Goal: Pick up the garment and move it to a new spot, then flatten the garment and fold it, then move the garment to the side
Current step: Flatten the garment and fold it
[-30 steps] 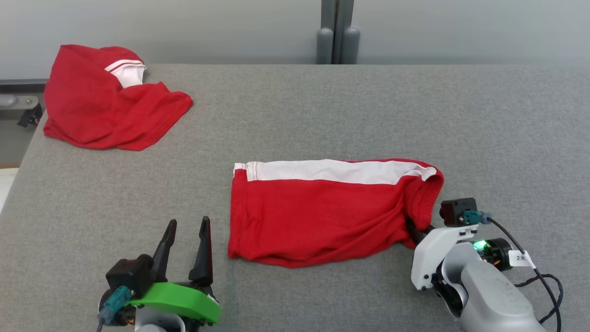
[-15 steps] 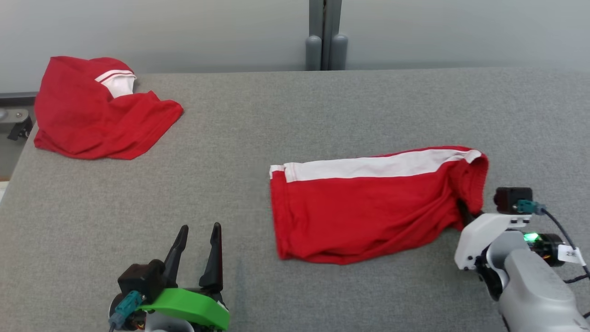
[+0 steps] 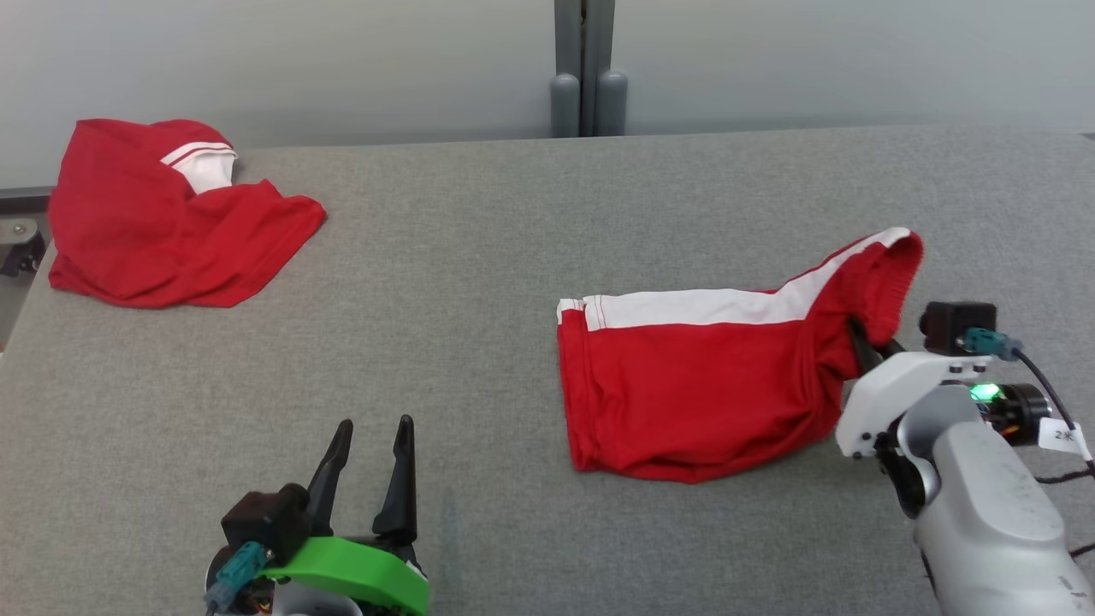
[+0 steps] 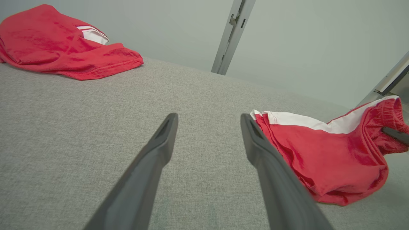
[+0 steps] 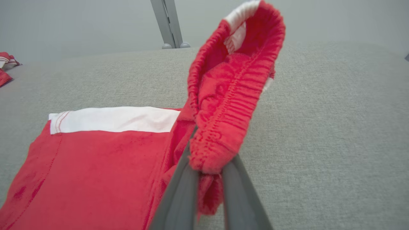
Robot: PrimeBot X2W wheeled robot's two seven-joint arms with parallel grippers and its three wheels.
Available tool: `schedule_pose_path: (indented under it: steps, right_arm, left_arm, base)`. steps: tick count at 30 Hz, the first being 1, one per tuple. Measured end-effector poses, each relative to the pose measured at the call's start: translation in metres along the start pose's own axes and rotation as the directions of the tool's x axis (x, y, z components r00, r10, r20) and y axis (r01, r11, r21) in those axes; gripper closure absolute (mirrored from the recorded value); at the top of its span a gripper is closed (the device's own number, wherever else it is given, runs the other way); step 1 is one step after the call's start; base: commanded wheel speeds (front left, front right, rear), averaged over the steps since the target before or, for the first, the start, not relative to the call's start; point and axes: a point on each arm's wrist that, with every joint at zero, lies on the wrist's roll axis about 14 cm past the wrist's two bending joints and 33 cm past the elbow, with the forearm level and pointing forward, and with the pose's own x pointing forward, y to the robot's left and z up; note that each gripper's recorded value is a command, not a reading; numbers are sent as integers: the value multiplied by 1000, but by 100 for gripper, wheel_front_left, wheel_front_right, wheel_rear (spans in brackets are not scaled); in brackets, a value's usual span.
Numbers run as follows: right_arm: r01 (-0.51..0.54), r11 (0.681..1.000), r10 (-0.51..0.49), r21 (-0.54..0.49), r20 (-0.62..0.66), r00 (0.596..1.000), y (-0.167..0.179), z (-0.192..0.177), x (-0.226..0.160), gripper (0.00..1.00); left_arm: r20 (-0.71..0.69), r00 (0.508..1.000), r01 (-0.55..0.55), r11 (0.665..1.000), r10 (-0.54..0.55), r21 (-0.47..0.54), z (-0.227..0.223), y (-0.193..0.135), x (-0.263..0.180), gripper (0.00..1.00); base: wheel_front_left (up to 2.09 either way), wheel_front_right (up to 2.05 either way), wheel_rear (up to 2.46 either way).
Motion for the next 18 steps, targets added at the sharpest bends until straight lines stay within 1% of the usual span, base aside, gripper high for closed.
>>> schedule_pose_path:
  steps: [2, 5, 9, 10, 13, 18]
  right_arm:
    - [-56, 998, 56, -12, 12, 998, 22, 7, 3, 100]
    - [-158, 986, 159, -52, 9, 987, 61, 13, 4, 100]
    - [-271, 955, 270, -122, -28, 962, 103, 11, 2, 100]
    - [-298, 943, 294, -150, -49, 954, 113, 7, 1, 100]
    - [-358, 914, 344, -193, -100, 934, 133, -4, -1, 100]
    - [-433, 876, 403, -211, -174, 899, 158, -23, -6, 100]
  left_arm:
    - [1, 1000, -1, 1000, 1, 0, 0, 0, -1, 0]
    - [2, 1000, -8, 1000, 8, 0, 1, 2, -2, 0]
    - [2, 1000, -17, 1000, 17, -2, 1, 5, -3, 0]
    - [3, 1000, -20, 1000, 20, -3, 1, 6, -4, 0]
    - [9, 999, -32, 999, 32, -6, 2, 9, -6, 0]
    - [14, 998, -56, 998, 57, -12, 4, 16, -9, 0]
  base:
    - [0, 0, 0]
    - [0, 0, 0]
    - [0, 0, 0]
    - [0, 0, 0]
    - [0, 0, 0]
    - [0, 0, 0]
